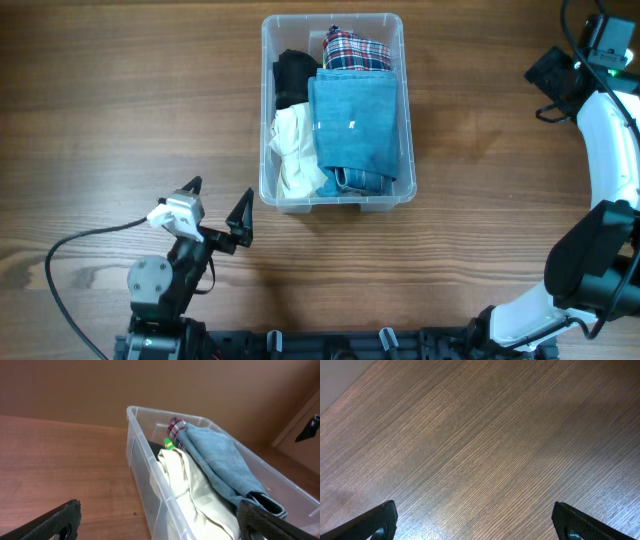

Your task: Pack container

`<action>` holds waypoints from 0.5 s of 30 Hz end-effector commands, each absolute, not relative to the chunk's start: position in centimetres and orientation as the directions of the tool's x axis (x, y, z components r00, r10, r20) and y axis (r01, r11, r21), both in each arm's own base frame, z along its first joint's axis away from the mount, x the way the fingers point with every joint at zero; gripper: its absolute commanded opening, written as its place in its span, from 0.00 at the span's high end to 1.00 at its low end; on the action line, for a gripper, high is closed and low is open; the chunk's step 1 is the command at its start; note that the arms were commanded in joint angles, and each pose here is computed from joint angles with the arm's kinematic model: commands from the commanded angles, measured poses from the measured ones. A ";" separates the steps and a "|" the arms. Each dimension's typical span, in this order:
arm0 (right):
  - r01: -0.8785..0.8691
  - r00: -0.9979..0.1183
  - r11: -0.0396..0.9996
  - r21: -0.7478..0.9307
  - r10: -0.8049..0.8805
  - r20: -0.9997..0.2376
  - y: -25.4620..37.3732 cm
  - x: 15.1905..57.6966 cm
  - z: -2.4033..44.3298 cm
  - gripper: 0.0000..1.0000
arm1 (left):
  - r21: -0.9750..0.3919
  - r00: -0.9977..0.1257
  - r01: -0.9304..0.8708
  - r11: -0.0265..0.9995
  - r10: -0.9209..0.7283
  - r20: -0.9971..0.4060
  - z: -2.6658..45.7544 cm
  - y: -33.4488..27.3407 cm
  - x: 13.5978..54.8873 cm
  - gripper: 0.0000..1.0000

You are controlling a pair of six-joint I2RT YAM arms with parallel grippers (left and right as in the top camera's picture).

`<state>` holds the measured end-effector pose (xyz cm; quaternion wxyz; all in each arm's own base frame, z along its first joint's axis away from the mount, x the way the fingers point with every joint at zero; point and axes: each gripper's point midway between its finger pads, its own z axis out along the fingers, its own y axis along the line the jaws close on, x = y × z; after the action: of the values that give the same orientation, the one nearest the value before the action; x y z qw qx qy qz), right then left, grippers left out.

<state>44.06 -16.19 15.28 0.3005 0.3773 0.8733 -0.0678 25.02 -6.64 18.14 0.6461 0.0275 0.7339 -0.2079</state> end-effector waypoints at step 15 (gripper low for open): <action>0.708 -0.531 0.698 0.108 0.627 -0.570 -16.1 44.2 14.8 0.00 | -0.253 -0.054 0.185 0.950 -0.247 -0.967 17.4 -3.9 24.3 0.00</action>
<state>44.05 -16.19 15.28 0.3004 0.3775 0.8733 -0.0677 24.20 -4.87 17.42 0.6813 -0.0027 0.7109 -0.1745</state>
